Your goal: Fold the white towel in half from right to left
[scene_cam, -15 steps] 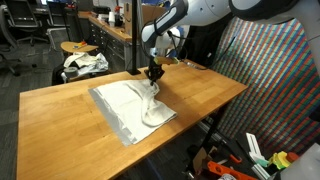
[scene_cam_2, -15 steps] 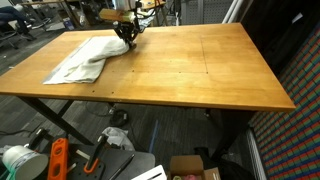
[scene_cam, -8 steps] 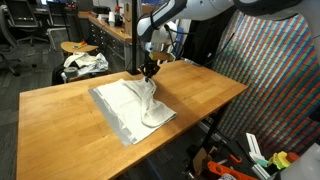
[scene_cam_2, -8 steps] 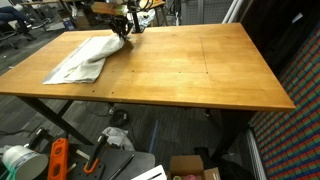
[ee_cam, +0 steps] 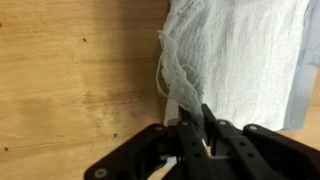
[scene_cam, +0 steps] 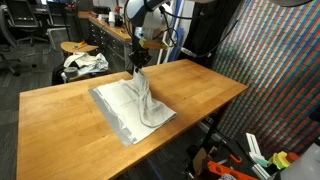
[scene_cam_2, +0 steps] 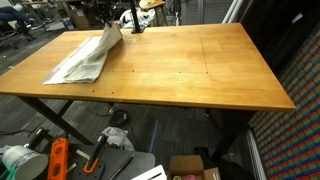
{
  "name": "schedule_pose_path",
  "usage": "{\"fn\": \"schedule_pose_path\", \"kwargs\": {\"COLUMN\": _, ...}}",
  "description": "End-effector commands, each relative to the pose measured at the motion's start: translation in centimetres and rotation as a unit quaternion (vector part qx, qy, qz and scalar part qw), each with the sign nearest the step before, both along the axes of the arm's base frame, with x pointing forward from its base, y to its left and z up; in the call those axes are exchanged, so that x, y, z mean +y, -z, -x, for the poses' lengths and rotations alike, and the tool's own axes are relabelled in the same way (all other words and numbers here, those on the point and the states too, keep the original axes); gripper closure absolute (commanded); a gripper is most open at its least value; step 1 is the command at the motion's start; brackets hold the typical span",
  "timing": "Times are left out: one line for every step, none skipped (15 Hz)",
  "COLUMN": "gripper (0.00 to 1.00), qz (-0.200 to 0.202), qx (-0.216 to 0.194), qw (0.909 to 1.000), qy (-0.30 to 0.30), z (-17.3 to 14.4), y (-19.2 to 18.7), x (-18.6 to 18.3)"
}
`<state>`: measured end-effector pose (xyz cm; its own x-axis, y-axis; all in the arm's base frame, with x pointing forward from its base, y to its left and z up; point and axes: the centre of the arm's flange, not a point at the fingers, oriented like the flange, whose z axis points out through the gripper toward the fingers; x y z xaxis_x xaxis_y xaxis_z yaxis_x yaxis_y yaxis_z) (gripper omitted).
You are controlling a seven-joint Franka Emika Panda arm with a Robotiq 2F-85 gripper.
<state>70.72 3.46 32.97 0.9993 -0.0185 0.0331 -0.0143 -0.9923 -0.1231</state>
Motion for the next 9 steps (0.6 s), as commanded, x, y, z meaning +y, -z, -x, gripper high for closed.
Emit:
{"fn": "schedule_pose_path", "kwargs": {"gripper": 0.83, "qz": -0.01, "qx": -0.015, "qw": 0.9998, "qy": 0.001, "z": 2.0, "y": -1.1, "x": 4.4}}
{"fn": "schedule_pose_path", "kwargs": {"gripper": 0.84, "qz": -0.007, "qx": -0.018, "qw": 0.9998, "qy": -0.001, "z": 2.3, "y": -1.0, "x": 5.7}}
{"fn": "schedule_pose_path", "kwargs": {"gripper": 0.84, "qz": -0.006, "qx": -0.019, "qw": 0.9998, "qy": -0.003, "z": 2.3, "y": -0.9, "x": 6.8}}
{"fn": "schedule_pose_path", "kwargs": {"gripper": 0.84, "qz": -0.005, "qx": -0.019, "qw": 0.9998, "qy": -0.004, "z": 2.5, "y": -0.7, "x": 7.9}}
{"fn": "schedule_pose_path", "kwargs": {"gripper": 0.83, "qz": -0.003, "qx": -0.019, "qw": 0.9998, "qy": -0.005, "z": 2.6, "y": -0.4, "x": 9.1}}
{"fn": "schedule_pose_path", "kwargs": {"gripper": 0.83, "qz": -0.002, "qx": -0.02, "qw": 0.9998, "qy": -0.003, "z": 2.7, "y": 0.0, "x": 10.1}}
{"fn": "schedule_pose_path", "kwargs": {"gripper": 0.84, "qz": 0.0, "qx": -0.02, "qw": 0.9998, "qy": -0.001, "z": 2.9, "y": 0.3, "x": 11.0}}
{"fn": "schedule_pose_path", "kwargs": {"gripper": 0.83, "qz": 0.003, "qx": -0.019, "qw": 0.9998, "qy": -0.002, "z": 3.0, "y": 0.7, "x": 12.0}}
{"fn": "schedule_pose_path", "kwargs": {"gripper": 0.83, "qz": 0.004, "qx": -0.018, "qw": 0.9998, "qy": -0.001, "z": 3.2, "y": 0.9, "x": 12.8}}
